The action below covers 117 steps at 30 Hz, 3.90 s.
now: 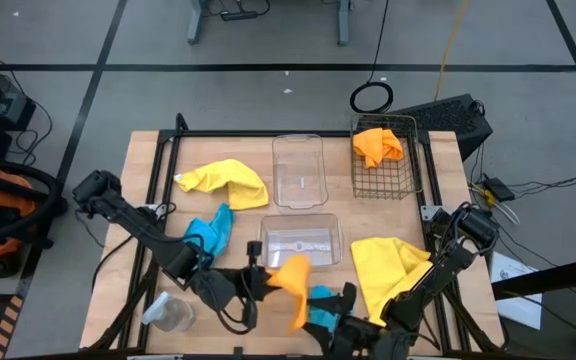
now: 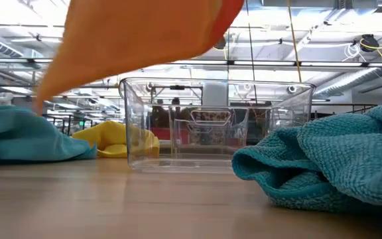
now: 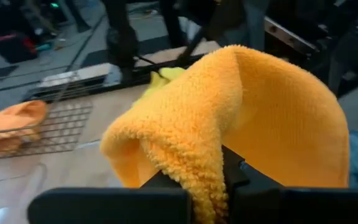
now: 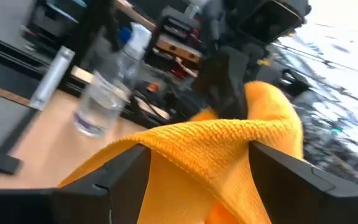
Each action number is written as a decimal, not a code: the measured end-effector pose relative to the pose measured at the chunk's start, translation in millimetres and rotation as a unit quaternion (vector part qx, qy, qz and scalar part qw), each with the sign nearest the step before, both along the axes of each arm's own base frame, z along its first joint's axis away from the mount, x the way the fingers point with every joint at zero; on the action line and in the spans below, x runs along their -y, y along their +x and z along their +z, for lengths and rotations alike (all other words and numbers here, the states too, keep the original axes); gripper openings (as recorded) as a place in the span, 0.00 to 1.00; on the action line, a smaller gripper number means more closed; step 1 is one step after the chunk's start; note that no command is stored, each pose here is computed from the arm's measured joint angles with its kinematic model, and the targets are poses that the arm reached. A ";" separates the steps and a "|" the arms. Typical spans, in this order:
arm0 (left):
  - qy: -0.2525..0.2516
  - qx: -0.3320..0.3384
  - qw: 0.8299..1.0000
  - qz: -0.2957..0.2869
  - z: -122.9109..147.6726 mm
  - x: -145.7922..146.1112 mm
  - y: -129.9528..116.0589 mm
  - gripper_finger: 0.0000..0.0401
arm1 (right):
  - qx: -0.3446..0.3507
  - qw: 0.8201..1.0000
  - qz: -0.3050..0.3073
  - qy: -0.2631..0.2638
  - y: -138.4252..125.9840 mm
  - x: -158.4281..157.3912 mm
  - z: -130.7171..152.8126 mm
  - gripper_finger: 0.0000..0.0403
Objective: Sort microfiber towel by color & place in baskets
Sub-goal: Put the orange microfiber towel into the black metal basket
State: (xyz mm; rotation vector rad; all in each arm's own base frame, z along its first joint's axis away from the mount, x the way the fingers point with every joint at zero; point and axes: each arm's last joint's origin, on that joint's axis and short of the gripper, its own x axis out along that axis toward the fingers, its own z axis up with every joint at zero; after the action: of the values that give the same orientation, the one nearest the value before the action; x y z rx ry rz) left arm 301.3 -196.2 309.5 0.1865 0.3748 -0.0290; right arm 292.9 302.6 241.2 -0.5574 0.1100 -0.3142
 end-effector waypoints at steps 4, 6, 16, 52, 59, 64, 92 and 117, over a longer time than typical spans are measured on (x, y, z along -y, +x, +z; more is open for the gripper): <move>-0.002 0.012 0.999 0.039 3.3 -6.5 1.3 0.05 | -0.017 0.999 -0.028 -0.033 -2.0 0.5 -2.7 0.68; 0.002 0.016 0.998 0.059 3.1 -9.5 2.6 0.05 | -0.022 0.999 -0.030 -0.030 -2.5 0.4 -5.5 0.72; -0.038 0.026 0.992 0.117 3.5 -26.7 12.1 0.05 | -0.041 0.995 -0.085 -0.044 3.2 11.7 -14.8 0.89; -0.056 0.056 0.986 -0.145 17.5 -8.1 14.8 0.08 | 0.004 1.000 -0.010 0.009 47.8 48.7 1.5 0.12; -0.020 0.028 0.993 -0.116 12.1 2.9 1.9 0.34 | -0.021 1.000 -0.008 -0.006 23.3 35.6 13.3 0.05; 0.005 0.022 0.995 -0.094 9.5 13.1 -7.5 0.54 | -0.054 0.998 0.010 0.037 -1.0 34.2 22.8 0.02; 0.137 0.176 0.975 0.004 -13.5 50.7 22.1 0.66 | -0.124 0.953 0.042 0.273 -11.9 84.6 51.0 0.02; 0.155 0.088 0.984 -0.012 -59.0 28.3 55.8 0.66 | -0.118 0.943 0.091 0.296 -8.3 79.7 56.0 0.12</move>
State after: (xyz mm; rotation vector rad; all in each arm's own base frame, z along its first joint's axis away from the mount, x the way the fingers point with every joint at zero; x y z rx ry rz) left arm 357.1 -224.5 250.5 0.4979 0.1984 0.0214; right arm 284.7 222.9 297.2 -0.0011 0.3691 -0.0218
